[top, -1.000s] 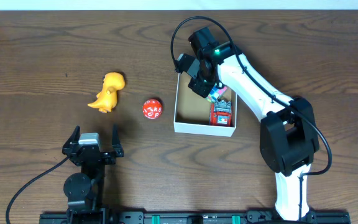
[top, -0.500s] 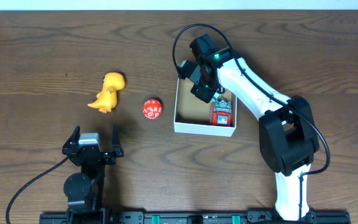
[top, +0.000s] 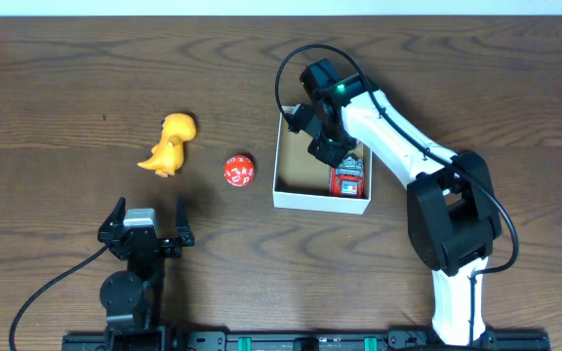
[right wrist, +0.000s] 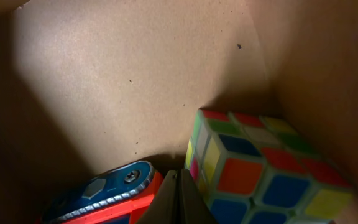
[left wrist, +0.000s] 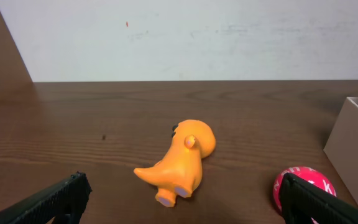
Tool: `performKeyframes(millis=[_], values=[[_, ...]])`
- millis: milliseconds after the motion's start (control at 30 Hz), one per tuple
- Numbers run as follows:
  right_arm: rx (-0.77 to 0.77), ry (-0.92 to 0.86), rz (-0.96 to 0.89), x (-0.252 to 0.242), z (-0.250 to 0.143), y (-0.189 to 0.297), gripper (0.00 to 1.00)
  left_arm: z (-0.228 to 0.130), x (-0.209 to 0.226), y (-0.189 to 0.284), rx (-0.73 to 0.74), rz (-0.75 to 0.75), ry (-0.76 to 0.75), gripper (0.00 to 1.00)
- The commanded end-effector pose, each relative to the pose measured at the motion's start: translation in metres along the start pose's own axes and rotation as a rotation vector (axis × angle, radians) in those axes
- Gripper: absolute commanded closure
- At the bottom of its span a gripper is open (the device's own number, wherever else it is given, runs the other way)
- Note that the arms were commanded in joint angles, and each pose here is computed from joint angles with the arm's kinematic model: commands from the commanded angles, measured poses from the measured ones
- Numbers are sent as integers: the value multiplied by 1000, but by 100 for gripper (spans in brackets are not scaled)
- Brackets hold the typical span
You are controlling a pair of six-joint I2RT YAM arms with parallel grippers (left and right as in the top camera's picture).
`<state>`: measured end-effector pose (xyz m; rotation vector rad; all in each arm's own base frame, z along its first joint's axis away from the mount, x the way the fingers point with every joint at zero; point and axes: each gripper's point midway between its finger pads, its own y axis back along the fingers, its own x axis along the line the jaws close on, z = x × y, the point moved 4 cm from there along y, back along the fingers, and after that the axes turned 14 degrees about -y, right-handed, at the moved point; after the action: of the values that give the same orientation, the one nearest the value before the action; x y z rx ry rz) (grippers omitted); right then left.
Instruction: Pack container
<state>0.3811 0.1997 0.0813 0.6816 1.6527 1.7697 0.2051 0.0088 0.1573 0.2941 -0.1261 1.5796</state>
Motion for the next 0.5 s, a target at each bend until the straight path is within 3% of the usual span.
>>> performKeyframes(millis=[0,467], values=[[-14,-1,-14,-6,1,5,99,-12,-5,-1,40,-26,1,2],[-210,5,68,1,40,27,99,-12,-5,-1,41,-26,2,2]])
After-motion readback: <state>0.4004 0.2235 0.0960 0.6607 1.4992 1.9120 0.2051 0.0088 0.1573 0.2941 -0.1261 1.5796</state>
